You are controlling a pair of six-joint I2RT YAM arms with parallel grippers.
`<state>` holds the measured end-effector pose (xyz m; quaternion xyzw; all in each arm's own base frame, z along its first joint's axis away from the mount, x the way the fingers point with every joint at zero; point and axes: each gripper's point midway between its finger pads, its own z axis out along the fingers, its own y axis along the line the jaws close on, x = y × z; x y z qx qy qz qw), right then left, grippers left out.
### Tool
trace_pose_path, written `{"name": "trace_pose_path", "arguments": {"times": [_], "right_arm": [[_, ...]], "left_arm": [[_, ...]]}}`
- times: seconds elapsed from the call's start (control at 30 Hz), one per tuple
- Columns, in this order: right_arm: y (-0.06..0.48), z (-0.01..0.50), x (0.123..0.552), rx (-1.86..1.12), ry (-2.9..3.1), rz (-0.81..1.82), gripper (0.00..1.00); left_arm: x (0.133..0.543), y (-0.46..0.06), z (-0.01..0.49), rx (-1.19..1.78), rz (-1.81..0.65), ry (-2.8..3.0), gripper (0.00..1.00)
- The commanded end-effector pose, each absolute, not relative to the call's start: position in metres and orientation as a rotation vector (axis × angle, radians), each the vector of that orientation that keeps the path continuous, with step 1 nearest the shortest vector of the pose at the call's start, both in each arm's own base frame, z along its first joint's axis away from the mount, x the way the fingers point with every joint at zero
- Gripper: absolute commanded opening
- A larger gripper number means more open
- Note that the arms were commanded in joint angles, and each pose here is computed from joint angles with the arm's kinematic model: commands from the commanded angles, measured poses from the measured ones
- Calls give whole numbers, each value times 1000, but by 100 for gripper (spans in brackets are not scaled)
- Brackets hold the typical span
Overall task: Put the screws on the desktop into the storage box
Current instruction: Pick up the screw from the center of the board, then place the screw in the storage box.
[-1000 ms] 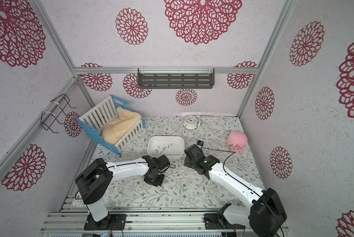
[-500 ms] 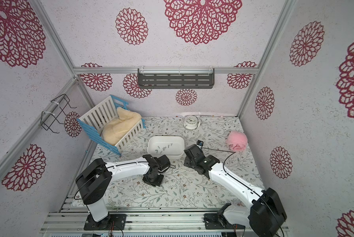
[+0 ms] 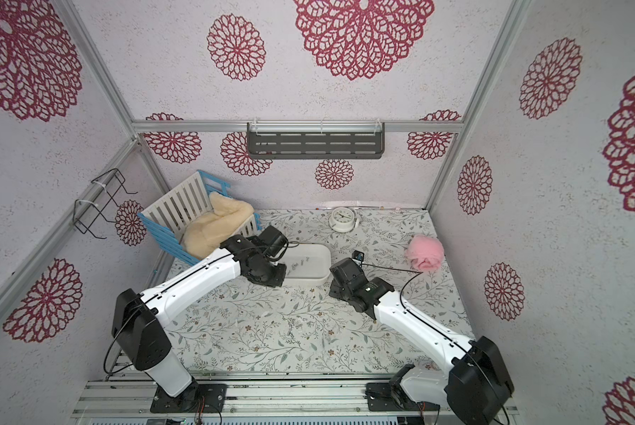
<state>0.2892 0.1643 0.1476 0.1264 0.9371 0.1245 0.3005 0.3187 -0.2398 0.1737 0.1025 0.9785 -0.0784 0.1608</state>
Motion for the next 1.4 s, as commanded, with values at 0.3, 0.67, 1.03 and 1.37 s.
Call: {"name": "trace_pose_path", "arguments": {"times": [0.3, 0.67, 1.03, 1.37], "right_arm": [[174, 165, 302, 318, 2451, 387, 45], [174, 163, 297, 335, 2454, 409, 45], [176, 160, 296, 345, 2455, 432, 44], [179, 155, 296, 343, 2466, 443, 45]], "left_arm": [[429, -235, 190, 203, -235, 2738, 4], [468, -236, 125, 131, -251, 2841, 4], [473, -233, 80, 104, -217, 2920, 4], [469, -231, 57, 94, -199, 2971, 5]]}}
